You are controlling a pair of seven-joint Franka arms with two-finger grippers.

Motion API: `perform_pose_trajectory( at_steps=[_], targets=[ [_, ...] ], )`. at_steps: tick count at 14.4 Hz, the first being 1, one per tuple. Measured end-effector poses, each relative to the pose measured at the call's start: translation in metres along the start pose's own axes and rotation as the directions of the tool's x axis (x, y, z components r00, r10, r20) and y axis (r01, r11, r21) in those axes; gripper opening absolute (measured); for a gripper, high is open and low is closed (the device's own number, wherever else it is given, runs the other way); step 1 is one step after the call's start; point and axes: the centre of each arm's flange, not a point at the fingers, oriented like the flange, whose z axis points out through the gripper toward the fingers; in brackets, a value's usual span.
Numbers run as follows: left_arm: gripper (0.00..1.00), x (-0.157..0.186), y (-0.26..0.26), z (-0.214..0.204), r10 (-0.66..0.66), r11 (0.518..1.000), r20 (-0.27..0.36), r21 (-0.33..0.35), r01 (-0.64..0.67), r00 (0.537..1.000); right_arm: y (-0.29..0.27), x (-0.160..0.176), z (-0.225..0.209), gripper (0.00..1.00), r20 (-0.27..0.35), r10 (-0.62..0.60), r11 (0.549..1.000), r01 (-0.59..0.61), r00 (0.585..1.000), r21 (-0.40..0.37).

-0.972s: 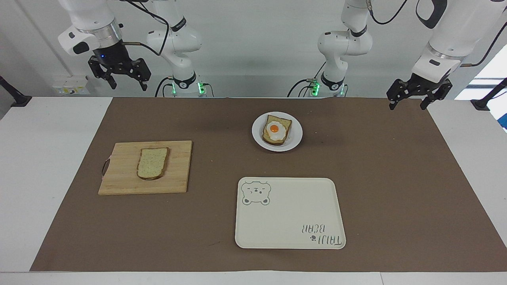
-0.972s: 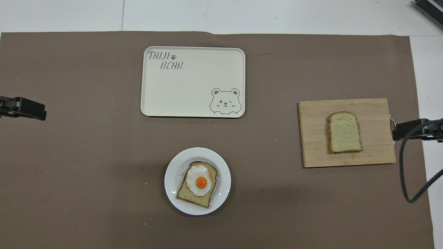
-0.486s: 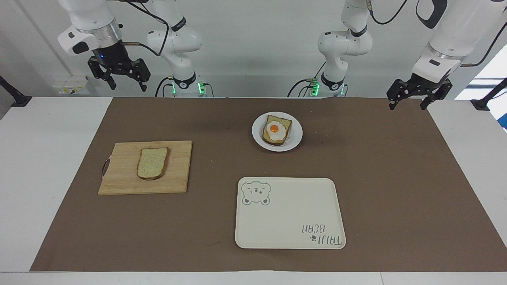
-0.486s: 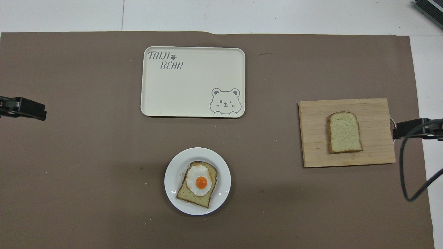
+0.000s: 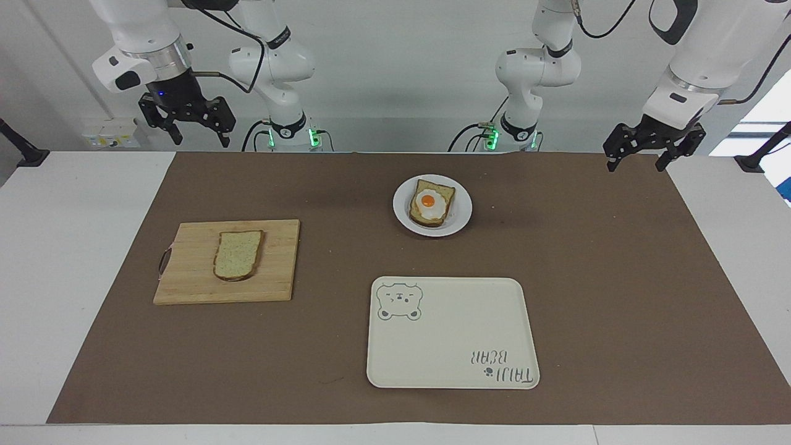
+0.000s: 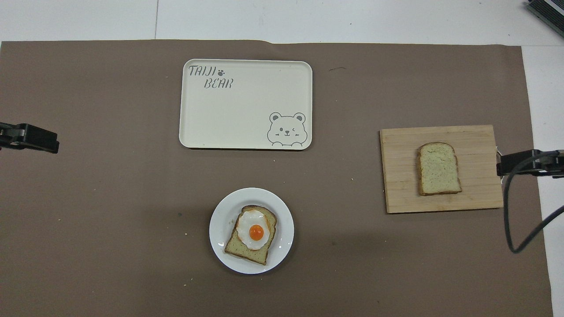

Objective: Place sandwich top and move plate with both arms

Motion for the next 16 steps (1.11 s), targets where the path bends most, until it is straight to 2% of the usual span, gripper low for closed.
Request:
perform_pose_trajectory(
  at_steps=[6,10,16],
  targets=[
    [1.0,0.0,0.0,0.0,0.0,1.0,0.0,0.0,0.0,1.0,0.012,0.004,-0.001,1.0,-0.032,0.027,0.999,-0.026,0.999,0.017],
    [1.0,0.0,0.0,0.0,0.0,1.0,0.0,0.0,0.0,1.0,0.012,0.015,0.001,1.0,-0.09,0.035,0.998,-0.031,0.995,0.046],
    [1.0,0.0,0.0,0.0,0.0,1.0,0.0,0.0,0.0,1.0,0.016,0.06,0.056,1.0,-0.095,-0.058,0.997,0.062,0.994,0.035]
  ],
)
